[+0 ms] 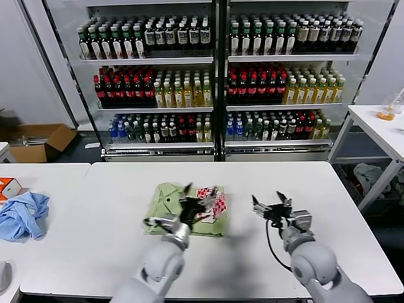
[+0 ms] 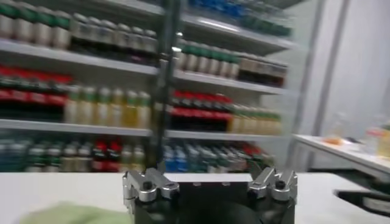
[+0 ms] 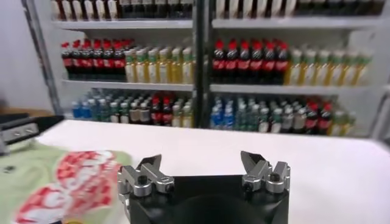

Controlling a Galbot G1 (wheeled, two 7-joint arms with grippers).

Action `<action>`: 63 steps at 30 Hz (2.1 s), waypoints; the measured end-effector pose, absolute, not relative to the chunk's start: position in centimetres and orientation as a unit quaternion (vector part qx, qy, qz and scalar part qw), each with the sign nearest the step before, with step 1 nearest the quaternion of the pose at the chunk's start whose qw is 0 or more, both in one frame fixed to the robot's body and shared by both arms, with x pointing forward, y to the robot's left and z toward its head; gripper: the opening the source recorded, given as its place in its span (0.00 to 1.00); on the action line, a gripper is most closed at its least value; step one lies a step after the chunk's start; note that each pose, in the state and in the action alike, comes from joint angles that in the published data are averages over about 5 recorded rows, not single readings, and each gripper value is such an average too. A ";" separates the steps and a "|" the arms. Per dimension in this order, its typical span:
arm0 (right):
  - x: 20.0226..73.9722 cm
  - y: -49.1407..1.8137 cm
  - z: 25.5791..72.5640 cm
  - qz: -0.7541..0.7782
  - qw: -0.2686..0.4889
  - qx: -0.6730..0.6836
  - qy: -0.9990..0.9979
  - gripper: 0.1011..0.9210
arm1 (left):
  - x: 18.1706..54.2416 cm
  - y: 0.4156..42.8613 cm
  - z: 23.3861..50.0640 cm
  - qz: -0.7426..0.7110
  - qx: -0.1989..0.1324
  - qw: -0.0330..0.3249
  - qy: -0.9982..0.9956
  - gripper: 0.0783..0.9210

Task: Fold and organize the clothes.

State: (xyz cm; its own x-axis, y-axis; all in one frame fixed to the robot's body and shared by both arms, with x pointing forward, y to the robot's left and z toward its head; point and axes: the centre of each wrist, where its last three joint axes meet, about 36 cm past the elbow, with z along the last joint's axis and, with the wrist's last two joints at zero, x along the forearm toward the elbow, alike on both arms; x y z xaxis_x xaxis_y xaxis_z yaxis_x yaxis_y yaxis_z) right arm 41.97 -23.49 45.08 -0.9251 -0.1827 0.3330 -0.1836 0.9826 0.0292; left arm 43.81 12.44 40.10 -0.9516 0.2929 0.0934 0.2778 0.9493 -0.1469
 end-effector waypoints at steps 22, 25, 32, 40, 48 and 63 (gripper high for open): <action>47.3 -13.1 40.6 -0.090 0.266 0.134 -0.950 0.67 | 39.3 26.1 40.5 0.036 0.019 0.054 -0.998 0.88; 47.6 -12.7 40.3 -0.092 0.274 0.131 -0.948 0.57 | 39.0 26.6 40.6 0.034 0.025 0.056 -0.998 0.88; 48.2 -12.7 40.0 -0.096 0.279 0.121 -0.948 0.33 | 38.4 27.1 40.6 0.032 0.031 0.058 -0.997 0.88; 49.2 -13.5 40.0 -0.090 0.274 0.110 -0.951 0.05 | 38.2 27.3 40.5 0.034 0.033 0.061 -0.997 0.88; 50.2 -15.6 40.6 -0.067 0.264 0.099 -0.957 0.01 | 38.3 27.3 40.4 0.034 0.028 0.064 -0.997 0.88; 51.2 -22.4 41.7 0.026 0.238 0.075 -0.968 0.05 | 38.8 26.7 40.3 0.026 0.013 0.072 -0.997 0.88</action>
State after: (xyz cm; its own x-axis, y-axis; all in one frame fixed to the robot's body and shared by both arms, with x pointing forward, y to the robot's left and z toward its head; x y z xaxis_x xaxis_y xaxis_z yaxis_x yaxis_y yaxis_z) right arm 51.17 -22.45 41.71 -0.8755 -0.1338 0.4643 -0.1584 0.9873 -0.0141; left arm 38.76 26.73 40.32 -0.9893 -0.0221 0.1441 -0.0297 0.9983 -0.0506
